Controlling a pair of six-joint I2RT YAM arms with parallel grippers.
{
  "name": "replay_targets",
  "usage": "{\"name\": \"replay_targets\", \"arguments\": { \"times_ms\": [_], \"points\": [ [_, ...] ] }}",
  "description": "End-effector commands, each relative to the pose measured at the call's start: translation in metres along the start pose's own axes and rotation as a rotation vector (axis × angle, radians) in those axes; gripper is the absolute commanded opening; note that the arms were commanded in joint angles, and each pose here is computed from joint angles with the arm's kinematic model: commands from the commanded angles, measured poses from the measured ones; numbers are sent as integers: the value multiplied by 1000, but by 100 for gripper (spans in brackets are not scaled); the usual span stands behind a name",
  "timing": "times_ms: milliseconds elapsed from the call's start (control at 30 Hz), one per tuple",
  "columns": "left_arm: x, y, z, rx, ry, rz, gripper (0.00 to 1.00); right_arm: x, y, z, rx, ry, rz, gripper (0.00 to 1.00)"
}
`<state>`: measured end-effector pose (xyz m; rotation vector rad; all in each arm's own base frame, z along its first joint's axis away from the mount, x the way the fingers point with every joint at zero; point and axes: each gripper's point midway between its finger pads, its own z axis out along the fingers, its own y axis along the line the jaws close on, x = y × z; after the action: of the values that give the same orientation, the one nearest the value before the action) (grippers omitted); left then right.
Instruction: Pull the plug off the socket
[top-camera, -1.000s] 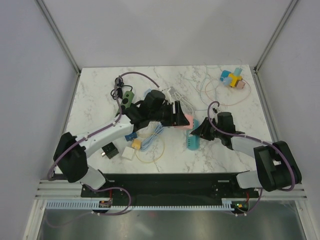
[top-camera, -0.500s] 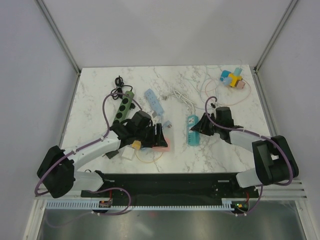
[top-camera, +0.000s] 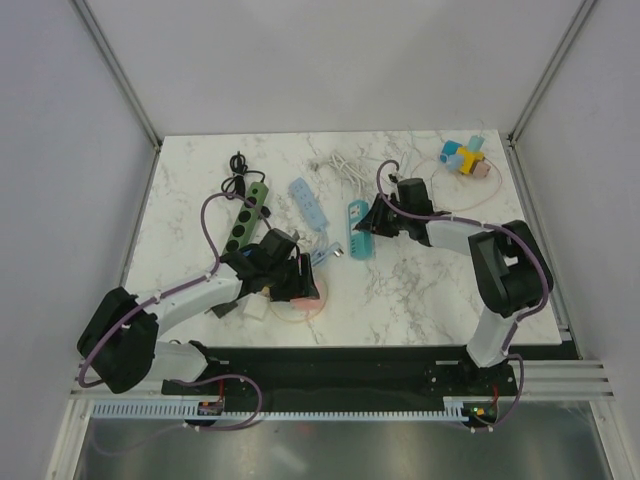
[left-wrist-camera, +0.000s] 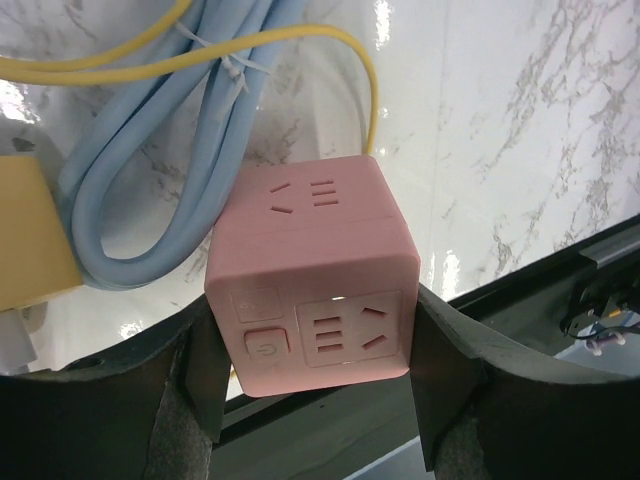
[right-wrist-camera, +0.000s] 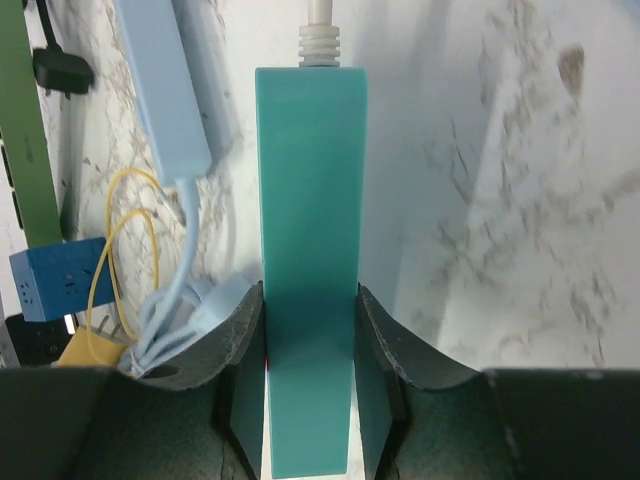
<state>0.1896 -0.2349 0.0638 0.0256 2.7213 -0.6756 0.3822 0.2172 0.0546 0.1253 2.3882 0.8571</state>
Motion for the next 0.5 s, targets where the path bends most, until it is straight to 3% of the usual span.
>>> {"name": "replay_targets", "arguments": {
  "times_ms": [0, 167, 267, 367, 467],
  "points": [
    [-14, 14, 4, -46, -46, 3, 38, -43, 18, 15, -22, -83, -43, 0],
    [-18, 21, 1, -65, -54, -1, 69, -66, 24, 47, -19, -71, -45, 0],
    [-22, 19, -6, -55, -73, 8, 82, -78, 25, 61, -7, -78, -46, 0],
    [-26, 16, -15, -44, -90, 21, 91, -89, 25, 73, 4, -73, -54, 1],
    [-35, 13, -27, -36, -122, 37, 93, -95, 25, 81, 18, -56, -63, 14]
  ]
}}
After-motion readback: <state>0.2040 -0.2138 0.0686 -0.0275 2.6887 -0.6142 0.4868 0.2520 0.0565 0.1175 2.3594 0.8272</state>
